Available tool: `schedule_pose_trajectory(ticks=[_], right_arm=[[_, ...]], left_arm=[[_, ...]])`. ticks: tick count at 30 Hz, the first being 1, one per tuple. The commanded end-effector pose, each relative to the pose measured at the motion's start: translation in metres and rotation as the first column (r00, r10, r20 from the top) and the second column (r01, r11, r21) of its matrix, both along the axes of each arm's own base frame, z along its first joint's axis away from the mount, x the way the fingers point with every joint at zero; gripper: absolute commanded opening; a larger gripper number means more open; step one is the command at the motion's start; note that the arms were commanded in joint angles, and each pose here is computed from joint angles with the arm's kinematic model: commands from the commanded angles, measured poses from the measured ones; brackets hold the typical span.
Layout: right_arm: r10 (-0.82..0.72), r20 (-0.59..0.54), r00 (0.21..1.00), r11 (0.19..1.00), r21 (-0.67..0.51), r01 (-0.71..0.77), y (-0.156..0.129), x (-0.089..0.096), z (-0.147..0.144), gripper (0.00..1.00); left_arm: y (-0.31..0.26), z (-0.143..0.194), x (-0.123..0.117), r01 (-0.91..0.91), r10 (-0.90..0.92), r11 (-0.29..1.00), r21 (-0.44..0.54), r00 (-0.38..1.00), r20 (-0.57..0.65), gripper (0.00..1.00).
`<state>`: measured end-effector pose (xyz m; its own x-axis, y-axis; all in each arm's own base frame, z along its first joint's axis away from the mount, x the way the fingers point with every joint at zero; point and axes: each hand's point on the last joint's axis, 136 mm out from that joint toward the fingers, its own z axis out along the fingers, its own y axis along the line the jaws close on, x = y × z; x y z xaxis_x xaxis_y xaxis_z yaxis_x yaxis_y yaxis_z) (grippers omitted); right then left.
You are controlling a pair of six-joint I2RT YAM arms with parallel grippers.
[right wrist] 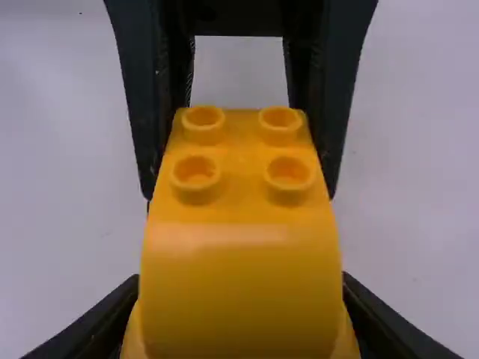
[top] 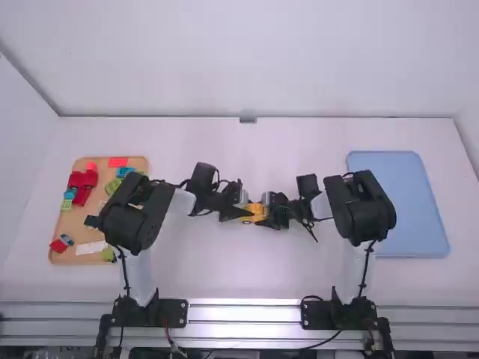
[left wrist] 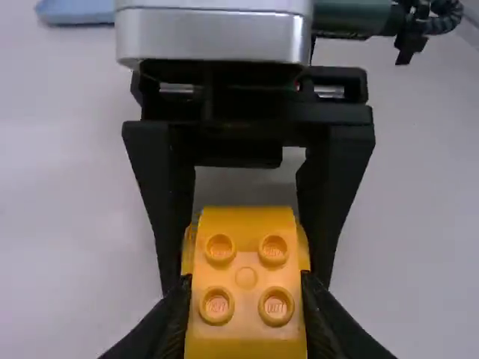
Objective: Assemble lego blocks to make yellow taxi
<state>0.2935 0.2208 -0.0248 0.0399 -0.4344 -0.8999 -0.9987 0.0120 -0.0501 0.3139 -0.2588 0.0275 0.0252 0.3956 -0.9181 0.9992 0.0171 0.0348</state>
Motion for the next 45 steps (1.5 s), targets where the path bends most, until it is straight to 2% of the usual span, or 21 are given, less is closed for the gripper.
schedule_pose_trajectory(ticks=[1, 5, 12, 28, 30, 33, 34, 36, 39, 45], right_arm=[[-0.003, 0.004, 1.0, 1.0, -0.011, 0.003, -0.001, 0.003, -0.004, 0.56], [-0.002, 0.004, 1.0, 1.0, -0.01, 0.002, -0.001, 0.003, -0.004, 0.56], [-0.003, 0.005, 1.0, 1.0, -0.01, 0.003, -0.001, 0.003, -0.004, 0.56], [-0.004, 0.009, 1.0, 1.0, -0.011, 0.004, -0.001, 0.004, -0.004, 0.57], [-0.003, 0.01, 1.0, 1.0, -0.011, 0.004, -0.001, 0.004, -0.004, 0.57], [-0.004, 0.008, 1.0, 1.0, -0.012, 0.005, -0.001, 0.004, -0.004, 0.57], [-0.004, 0.009, 1.0, 1.0, -0.012, 0.004, -0.001, 0.004, -0.004, 0.57], [-0.004, 0.008, 1.0, 1.0, -0.012, 0.004, -0.001, 0.004, -0.004, 0.57], [-0.004, 0.005, 1.0, 1.0, -0.012, 0.004, -0.001, 0.004, -0.004, 0.57], [-0.004, 0.005, 1.0, 1.0, -0.013, 0.004, -0.001, 0.004, -0.004, 0.57]], left_arm=[[-0.002, -0.007, -0.011, 0.017, -0.017, 1.0, 0.0, 0.998, -0.055, 0.02], [-0.005, -0.009, -0.018, 0.029, -0.028, 1.0, 0.01, 0.997, -0.077, 0.02], [-0.015, -0.027, -0.019, 0.005, 0.0, 0.992, 0.125, 0.999, -0.042, 0.02], [-0.014, -0.065, -0.035, -0.031, 0.053, 0.931, 0.363, 0.997, -0.052, 0.02], [-0.014, -0.065, -0.034, -0.036, 0.056, 0.93, 0.365, 0.998, -0.043, 0.02], [-0.015, -0.063, -0.031, -0.043, 0.059, 0.935, 0.353, 0.998, -0.034, 0.13], [-0.016, -0.06, -0.028, -0.045, 0.059, 0.941, 0.336, 0.998, -0.03, 0.22], [-0.017, -0.057, -0.028, -0.038, 0.051, 0.948, 0.315, 0.998, -0.031, 0.25], [-0.024, -0.043, -0.021, -0.027, 0.033, 0.966, 0.257, 0.999, -0.02, 0.35], [-0.015, -0.026, -0.005, -0.067, 0.069, 0.966, 0.248, 0.998, -0.001, 0.32]])
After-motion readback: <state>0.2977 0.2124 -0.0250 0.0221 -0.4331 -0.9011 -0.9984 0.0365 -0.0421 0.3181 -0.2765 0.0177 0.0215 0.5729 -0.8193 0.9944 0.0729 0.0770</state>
